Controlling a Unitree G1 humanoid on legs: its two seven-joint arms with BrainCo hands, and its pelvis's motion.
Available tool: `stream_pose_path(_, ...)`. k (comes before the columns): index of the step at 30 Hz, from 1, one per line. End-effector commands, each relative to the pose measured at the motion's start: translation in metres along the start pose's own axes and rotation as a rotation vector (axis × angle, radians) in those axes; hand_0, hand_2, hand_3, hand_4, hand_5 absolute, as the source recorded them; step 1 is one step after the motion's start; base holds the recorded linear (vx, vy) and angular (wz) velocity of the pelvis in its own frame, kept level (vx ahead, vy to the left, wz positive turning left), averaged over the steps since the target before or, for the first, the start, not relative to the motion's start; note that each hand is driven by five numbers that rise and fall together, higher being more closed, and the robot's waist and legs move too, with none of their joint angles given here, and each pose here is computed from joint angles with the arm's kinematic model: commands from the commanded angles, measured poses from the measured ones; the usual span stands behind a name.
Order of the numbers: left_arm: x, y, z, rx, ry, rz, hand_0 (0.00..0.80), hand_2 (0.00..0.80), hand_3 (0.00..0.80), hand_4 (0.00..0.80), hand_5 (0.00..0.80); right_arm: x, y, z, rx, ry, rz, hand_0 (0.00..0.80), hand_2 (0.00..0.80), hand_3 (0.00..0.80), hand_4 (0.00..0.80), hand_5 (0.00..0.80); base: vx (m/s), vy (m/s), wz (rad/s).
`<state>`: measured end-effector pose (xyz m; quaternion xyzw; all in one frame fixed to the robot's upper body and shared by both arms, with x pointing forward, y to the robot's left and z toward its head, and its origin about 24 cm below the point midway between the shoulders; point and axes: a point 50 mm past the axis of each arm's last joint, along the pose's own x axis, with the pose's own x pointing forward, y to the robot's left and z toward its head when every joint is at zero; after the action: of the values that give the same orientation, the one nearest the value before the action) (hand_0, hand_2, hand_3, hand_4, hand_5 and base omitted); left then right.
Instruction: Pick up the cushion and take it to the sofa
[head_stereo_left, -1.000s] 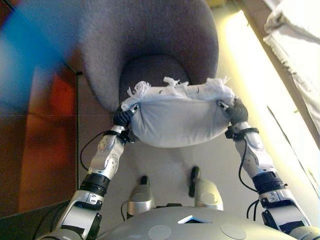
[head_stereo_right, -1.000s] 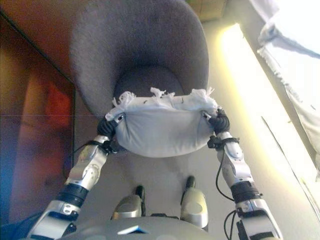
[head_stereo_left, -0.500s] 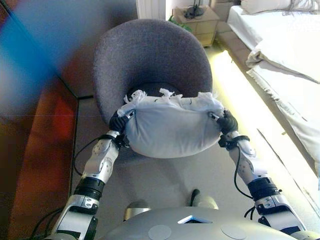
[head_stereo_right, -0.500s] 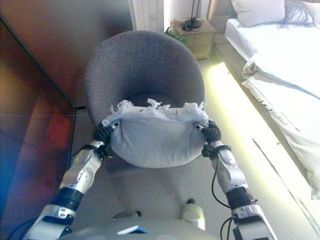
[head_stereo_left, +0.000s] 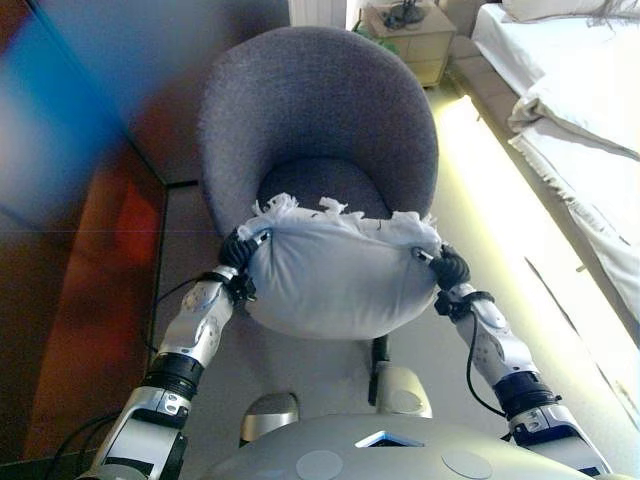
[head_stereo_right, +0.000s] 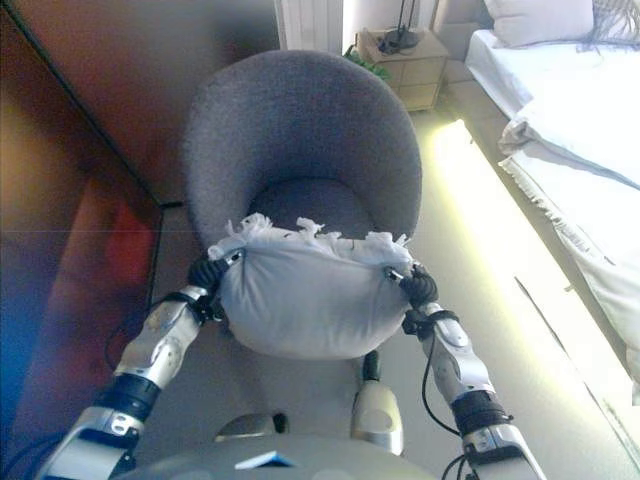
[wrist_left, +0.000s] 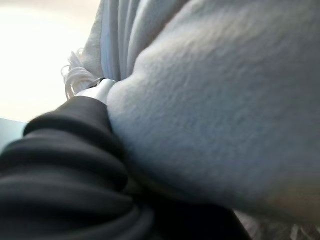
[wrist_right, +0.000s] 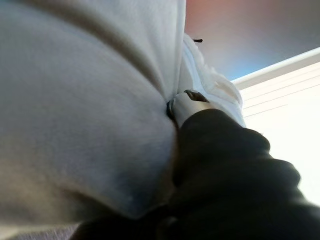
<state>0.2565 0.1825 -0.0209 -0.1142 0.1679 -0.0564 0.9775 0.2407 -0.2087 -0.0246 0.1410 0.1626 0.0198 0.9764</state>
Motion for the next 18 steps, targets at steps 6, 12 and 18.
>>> stream_pose_path(6,-0.002,-0.008,0.05,0.007,-0.244,-0.066,0.8,0.8,0.8,0.8,0.8,0.002,0.027,0.042,0.043,-0.226,0.16,0.8,0.8,0.8,0.8,0.8,0.49,-0.196,0.0)
stream_pose_path(12,-0.006,-0.011,0.049,0.004,-0.254,-0.056,0.8,0.8,0.8,0.8,0.8,0.0,0.025,0.046,0.023,-0.243,0.18,0.8,0.8,0.8,0.8,0.8,0.301,-0.214,-0.05)
stream_pose_path(18,-0.004,-0.014,0.05,-0.022,-0.281,-0.066,0.8,0.8,0.8,0.8,0.8,0.007,0.038,0.051,-0.016,-0.235,0.231,0.8,0.8,0.8,0.8,0.8,0.195,-0.014,-0.07)
